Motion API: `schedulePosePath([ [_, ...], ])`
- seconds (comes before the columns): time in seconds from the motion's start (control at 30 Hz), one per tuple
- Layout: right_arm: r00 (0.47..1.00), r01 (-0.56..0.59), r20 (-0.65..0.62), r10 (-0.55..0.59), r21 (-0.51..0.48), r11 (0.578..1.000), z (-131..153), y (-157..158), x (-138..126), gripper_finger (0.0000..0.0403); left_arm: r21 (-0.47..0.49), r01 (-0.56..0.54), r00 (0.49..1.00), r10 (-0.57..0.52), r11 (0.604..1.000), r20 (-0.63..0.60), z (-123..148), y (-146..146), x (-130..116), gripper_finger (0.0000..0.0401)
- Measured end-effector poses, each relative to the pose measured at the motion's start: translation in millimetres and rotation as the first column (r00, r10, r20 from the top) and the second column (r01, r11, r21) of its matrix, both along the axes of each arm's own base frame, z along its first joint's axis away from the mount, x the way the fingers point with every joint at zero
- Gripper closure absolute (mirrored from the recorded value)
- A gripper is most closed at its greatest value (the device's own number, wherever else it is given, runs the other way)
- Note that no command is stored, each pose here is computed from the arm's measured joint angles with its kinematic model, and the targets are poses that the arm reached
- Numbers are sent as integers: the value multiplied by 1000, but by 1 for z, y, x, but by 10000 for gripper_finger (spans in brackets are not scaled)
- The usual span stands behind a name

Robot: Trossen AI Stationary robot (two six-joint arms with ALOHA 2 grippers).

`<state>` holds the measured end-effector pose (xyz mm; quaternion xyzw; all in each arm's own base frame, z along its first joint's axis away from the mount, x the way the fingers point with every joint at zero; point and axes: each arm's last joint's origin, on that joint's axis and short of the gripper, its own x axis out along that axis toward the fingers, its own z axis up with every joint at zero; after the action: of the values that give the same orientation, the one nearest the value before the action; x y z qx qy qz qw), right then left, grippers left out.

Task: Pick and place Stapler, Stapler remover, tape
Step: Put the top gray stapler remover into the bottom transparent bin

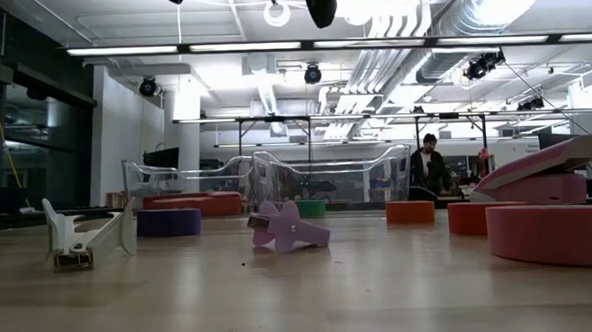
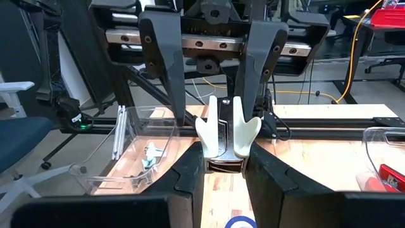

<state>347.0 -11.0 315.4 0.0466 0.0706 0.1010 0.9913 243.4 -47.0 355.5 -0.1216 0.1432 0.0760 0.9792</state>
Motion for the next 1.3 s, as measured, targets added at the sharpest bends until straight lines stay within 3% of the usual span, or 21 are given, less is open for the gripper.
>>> schedulePosePath([
  [0.53, 1000, -1, -12, 1, 1, 1000, -1, 0, 0, 325, 10, -36, 999, 36, 999, 11, -1, 0, 3, 221],
  [0.97, 1000, -18, -15, 18, 2, 1000, -1, 1, 0, 325, 17, -36, 999, 36, 999, 4, -1, 0, 3, 319],
  [1.3, 999, -25, -20, 25, 3, 1000, -2, 1, 0, 325, 17, -33, 999, 33, 999, -11, -3, 0, 4, 320],
])
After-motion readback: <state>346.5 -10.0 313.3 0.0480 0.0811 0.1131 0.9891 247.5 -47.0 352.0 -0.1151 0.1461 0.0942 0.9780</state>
